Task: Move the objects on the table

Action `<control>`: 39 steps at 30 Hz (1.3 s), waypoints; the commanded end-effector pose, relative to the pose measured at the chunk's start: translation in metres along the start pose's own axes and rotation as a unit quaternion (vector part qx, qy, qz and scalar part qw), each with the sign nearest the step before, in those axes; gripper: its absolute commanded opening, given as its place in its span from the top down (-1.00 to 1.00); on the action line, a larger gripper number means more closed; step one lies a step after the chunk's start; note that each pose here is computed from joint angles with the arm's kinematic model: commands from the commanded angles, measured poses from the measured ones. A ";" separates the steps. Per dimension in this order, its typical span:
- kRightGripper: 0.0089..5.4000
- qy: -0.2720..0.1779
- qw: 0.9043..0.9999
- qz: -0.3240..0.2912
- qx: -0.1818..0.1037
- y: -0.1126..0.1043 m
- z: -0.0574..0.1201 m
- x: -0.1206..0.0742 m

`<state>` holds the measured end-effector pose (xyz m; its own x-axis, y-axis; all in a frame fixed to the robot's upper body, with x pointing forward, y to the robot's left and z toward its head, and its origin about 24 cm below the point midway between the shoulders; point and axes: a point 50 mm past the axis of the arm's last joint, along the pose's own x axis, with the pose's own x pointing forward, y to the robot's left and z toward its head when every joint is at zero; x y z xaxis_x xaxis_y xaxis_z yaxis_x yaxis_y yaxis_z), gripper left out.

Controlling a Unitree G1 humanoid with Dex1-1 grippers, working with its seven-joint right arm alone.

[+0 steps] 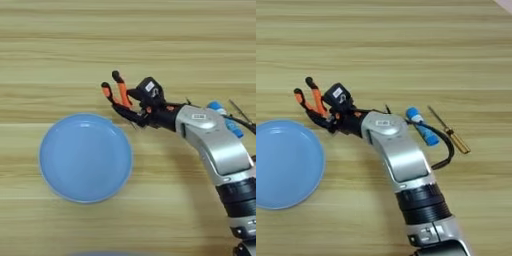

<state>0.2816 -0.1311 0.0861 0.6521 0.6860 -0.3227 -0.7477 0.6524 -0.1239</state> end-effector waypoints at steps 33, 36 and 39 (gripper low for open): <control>0.10 -0.139 0.977 0.116 -0.116 0.043 0.076 -0.027; 0.10 -0.122 0.978 0.134 -0.106 0.046 0.070 -0.026; 0.10 -0.096 0.978 0.156 -0.100 0.050 0.061 -0.026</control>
<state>0.2350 -0.0965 0.1321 0.3975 0.8939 -0.2074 -0.9148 0.3682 -0.1662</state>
